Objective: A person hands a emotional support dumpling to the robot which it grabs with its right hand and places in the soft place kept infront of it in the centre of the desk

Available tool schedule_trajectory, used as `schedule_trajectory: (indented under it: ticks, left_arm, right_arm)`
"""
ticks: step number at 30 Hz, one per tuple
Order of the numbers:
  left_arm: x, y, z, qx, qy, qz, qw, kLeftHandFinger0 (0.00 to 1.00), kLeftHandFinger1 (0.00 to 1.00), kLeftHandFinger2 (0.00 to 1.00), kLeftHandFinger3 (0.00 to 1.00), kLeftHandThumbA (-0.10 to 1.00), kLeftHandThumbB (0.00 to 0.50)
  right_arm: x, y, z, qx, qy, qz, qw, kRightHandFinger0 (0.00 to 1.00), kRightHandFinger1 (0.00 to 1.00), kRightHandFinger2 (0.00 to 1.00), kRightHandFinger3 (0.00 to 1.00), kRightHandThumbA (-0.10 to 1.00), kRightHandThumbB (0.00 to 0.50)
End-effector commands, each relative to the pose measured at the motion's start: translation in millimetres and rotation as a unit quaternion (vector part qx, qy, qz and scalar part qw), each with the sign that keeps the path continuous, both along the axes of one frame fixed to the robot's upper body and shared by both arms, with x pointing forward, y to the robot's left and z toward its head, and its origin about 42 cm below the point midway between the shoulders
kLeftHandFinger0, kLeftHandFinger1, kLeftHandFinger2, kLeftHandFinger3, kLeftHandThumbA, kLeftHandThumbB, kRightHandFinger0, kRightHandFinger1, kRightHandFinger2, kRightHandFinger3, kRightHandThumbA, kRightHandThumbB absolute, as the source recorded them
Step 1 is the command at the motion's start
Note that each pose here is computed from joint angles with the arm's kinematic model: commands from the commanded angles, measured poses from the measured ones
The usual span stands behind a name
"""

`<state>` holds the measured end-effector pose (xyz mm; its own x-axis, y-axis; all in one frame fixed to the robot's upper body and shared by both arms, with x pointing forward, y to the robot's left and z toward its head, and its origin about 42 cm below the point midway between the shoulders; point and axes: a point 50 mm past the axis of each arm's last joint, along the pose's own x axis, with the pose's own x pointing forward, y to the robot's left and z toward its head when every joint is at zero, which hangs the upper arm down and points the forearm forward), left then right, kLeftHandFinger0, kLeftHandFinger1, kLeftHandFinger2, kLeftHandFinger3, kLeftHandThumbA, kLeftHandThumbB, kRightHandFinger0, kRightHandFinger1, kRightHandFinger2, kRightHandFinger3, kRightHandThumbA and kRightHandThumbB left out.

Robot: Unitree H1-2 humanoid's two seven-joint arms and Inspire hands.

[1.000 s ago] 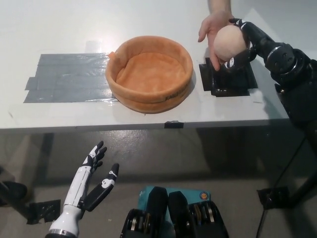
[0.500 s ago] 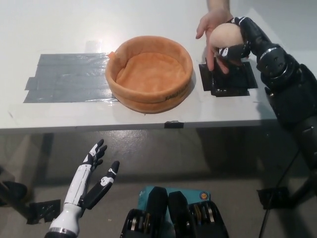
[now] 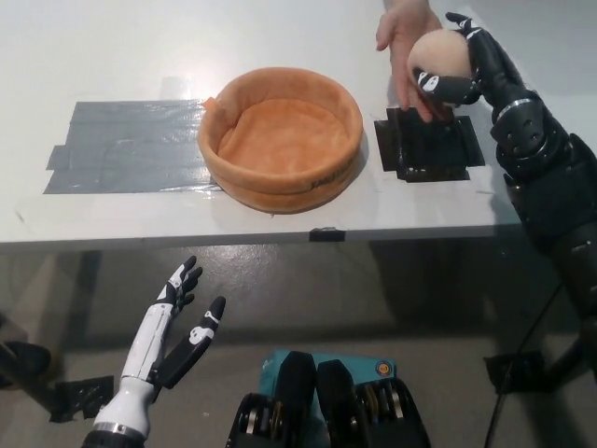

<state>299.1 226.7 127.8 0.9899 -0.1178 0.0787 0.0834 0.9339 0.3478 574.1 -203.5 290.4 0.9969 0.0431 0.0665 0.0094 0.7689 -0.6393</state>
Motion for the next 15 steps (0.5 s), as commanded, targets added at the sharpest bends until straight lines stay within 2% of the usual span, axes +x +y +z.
schedule_trajectory:
  ticks: [1, 2, 3, 4, 5, 6, 7, 8, 9, 11, 12, 13, 14, 15]
  left_arm:
    - [3, 1, 13, 0.001, -0.034, -0.009, 0.999, 1.00, 1.00, 1.00, 1.00, 0.70, 0.000]
    - [3, 1, 13, -0.001, -0.034, -0.009, 0.999, 1.00, 1.00, 1.00, 1.00, 0.70, 0.000]
    - [3, 1, 13, -0.001, -0.034, -0.008, 0.999, 1.00, 1.00, 1.00, 1.00, 0.69, 0.000]
    - [3, 1, 13, 0.000, -0.034, -0.008, 0.999, 1.00, 1.00, 1.00, 1.00, 0.69, 0.000]
    - [3, 1, 13, 0.000, -0.031, -0.007, 0.999, 1.00, 1.00, 1.00, 1.00, 0.69, 0.000]
    - [3, 1, 13, 0.000, -0.030, -0.007, 1.000, 1.00, 1.00, 1.00, 1.00, 0.69, 0.000]
    - [3, 1, 13, -0.004, -0.031, -0.007, 0.999, 1.00, 1.00, 1.00, 1.00, 0.68, 0.000]
    - [3, 0, 13, -0.004, -0.031, -0.008, 0.999, 1.00, 1.00, 1.00, 1.00, 0.68, 0.000]
    - [2, 1, 13, -0.003, -0.030, -0.008, 1.000, 1.00, 1.00, 1.00, 1.00, 0.68, 0.000]
    - [2, 1, 12, -0.001, -0.031, -0.006, 0.999, 1.00, 1.00, 1.00, 1.00, 0.68, 0.000]
    - [2, 1, 12, 0.000, -0.030, -0.005, 1.000, 1.00, 1.00, 1.00, 1.00, 0.68, 0.000]
    - [2, 1, 13, 0.000, -0.030, -0.005, 1.000, 1.00, 1.00, 1.00, 1.00, 0.68, 0.000]
    - [3, 1, 13, -0.001, -0.030, -0.006, 1.000, 1.00, 1.00, 1.00, 1.00, 0.68, 0.000]
    - [3, 1, 13, -0.001, -0.030, -0.007, 1.000, 1.00, 1.00, 1.00, 1.00, 0.68, 0.000]
  right_arm:
    - [5, 3, 50, 0.133, -0.067, -0.003, 0.989, 0.13, 0.30, 0.37, 0.91, -0.10, 0.146]
    - [4, 4, 54, 0.179, -0.062, 0.000, 0.982, 0.01, 0.05, 0.29, 0.92, -0.10, 0.140]
    - [4, 5, 58, 0.205, -0.064, 0.005, 0.977, 0.00, 0.10, 0.47, 0.96, -0.10, 0.150]
    - [4, 5, 60, 0.227, -0.067, 0.011, 0.972, 0.01, 0.19, 0.65, 0.97, -0.10, 0.137]
    - [2, 7, 66, 0.244, -0.072, 0.019, 0.967, 0.00, 0.31, 0.79, 0.95, -0.10, 0.131]
    - [1, 8, 70, 0.256, -0.078, 0.029, 0.963, 0.00, 0.35, 0.81, 0.94, -0.10, 0.128]
    - [0, 10, 74, 0.265, -0.086, 0.035, 0.960, 0.02, 0.40, 0.81, 0.91, -0.10, 0.147]
    - [-4, 16, 83, 0.285, -0.099, 0.053, 0.952, 0.00, 0.35, 0.63, 0.81, -0.10, 0.139]
    - [-6, 20, 88, 0.290, -0.112, 0.071, 0.948, 0.00, 0.32, 0.58, 0.77, -0.10, 0.130]
    - [-12, 31, 103, 0.262, -0.131, 0.064, 0.954, 0.00, 0.27, 0.62, 0.75, -0.10, 0.154]
    - [-14, 38, 110, 0.241, -0.141, 0.054, 0.959, 0.22, 0.30, 0.62, 0.75, -0.10, 0.169]
    - [-17, 44, 117, 0.227, -0.151, 0.058, 0.960, 0.49, 0.31, 0.61, 0.76, -0.10, 0.172]
    - [-19, 48, 121, 0.231, -0.154, 0.068, 0.958, 0.44, 0.24, 0.60, 0.79, -0.10, 0.167]
    - [-20, 52, 124, 0.240, -0.155, 0.079, 0.955, 0.39, 0.22, 0.60, 0.80, -0.10, 0.164]
